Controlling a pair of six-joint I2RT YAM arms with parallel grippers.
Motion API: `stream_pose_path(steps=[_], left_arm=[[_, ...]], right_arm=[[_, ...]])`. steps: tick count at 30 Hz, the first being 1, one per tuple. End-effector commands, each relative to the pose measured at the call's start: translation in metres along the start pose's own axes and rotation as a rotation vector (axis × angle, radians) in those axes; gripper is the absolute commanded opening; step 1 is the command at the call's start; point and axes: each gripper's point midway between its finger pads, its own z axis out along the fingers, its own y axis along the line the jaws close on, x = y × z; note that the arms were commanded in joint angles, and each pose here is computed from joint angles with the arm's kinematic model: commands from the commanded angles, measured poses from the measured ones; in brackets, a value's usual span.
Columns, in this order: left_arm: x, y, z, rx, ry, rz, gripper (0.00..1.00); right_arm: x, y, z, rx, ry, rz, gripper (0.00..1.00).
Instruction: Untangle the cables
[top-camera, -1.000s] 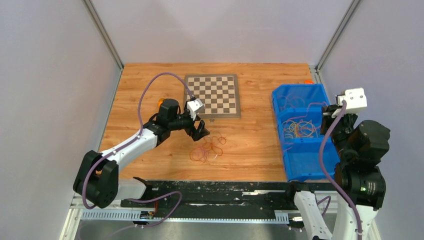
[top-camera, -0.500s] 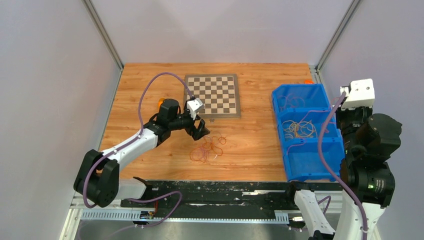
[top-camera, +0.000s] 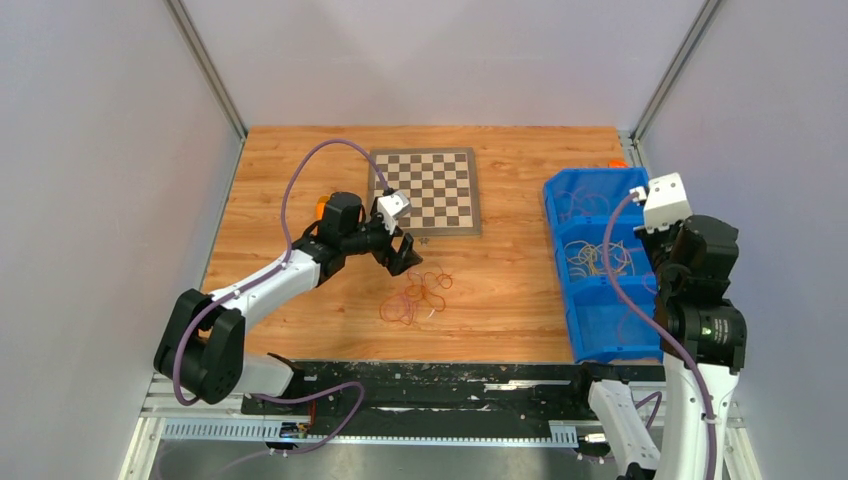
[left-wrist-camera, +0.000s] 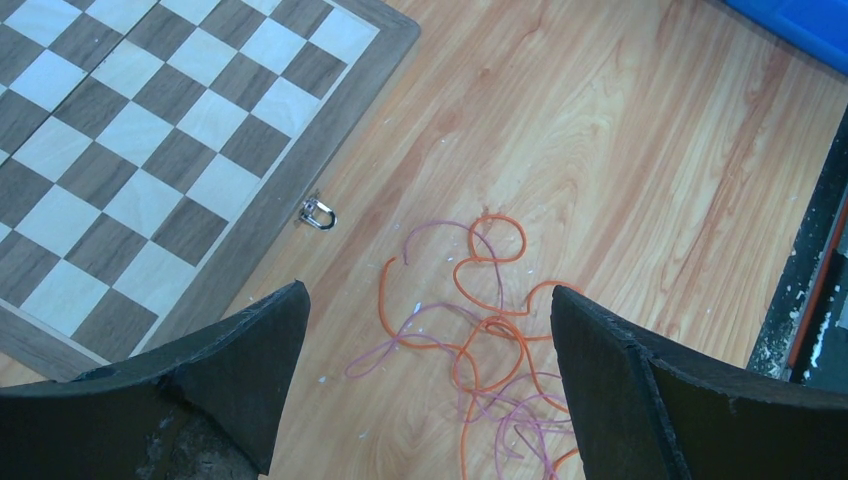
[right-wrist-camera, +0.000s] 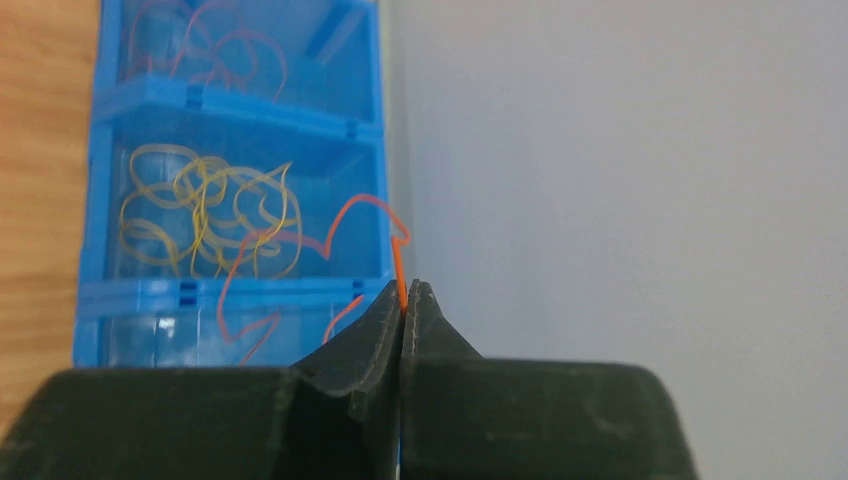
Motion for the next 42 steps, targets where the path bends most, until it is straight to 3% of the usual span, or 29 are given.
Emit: stream_pose_path(steps=[1, 5, 11, 21, 23, 26, 31, 37, 42], left_arm=[[-0.022, 0.003, -0.004, -0.014, -0.049, 0.039, 0.99], [-0.020, 0.002, -0.004, -0.014, -0.046, 0.024, 0.99], [-0.022, 0.004, -0.004, -0.019, -0.048, 0.022, 0.98], [-0.010, 0.002, -0.007, -0.028, -0.026, 0.009, 0.98], [-0.008, 0.002, -0.008, -0.031, -0.020, 0.013, 0.98], [-0.006, 0.003, -0.009, -0.038, -0.014, 0.017, 0.98], [-0.006, 0.002, -0.006, -0.024, -0.010, 0.016, 0.98], [-0.017, 0.007, -0.003, -0.026, -0.020, 0.042, 0.99], [-0.011, 0.008, 0.003, -0.016, -0.010, 0.025, 0.98]], right_arm=[[0.046, 0.033, -0.004, -0.114, 0.119, -0.072, 0.00], [0.101, 0.077, -0.002, -0.266, 0.248, -0.147, 0.00], [0.148, 0.107, -0.001, -0.358, 0.350, -0.224, 0.00], [0.192, 0.109, 0.009, -0.319, 0.502, -0.323, 0.00], [0.184, 0.089, 0.016, -0.217, 0.489, -0.336, 0.00], [0.123, 0.053, 0.014, -0.103, 0.292, -0.277, 0.00], [0.063, 0.024, 0.008, -0.085, 0.199, -0.181, 0.00], [0.061, 0.015, -0.007, -0.157, 0.322, -0.202, 0.00], [0.103, 0.031, -0.023, -0.226, 0.458, -0.293, 0.00]])
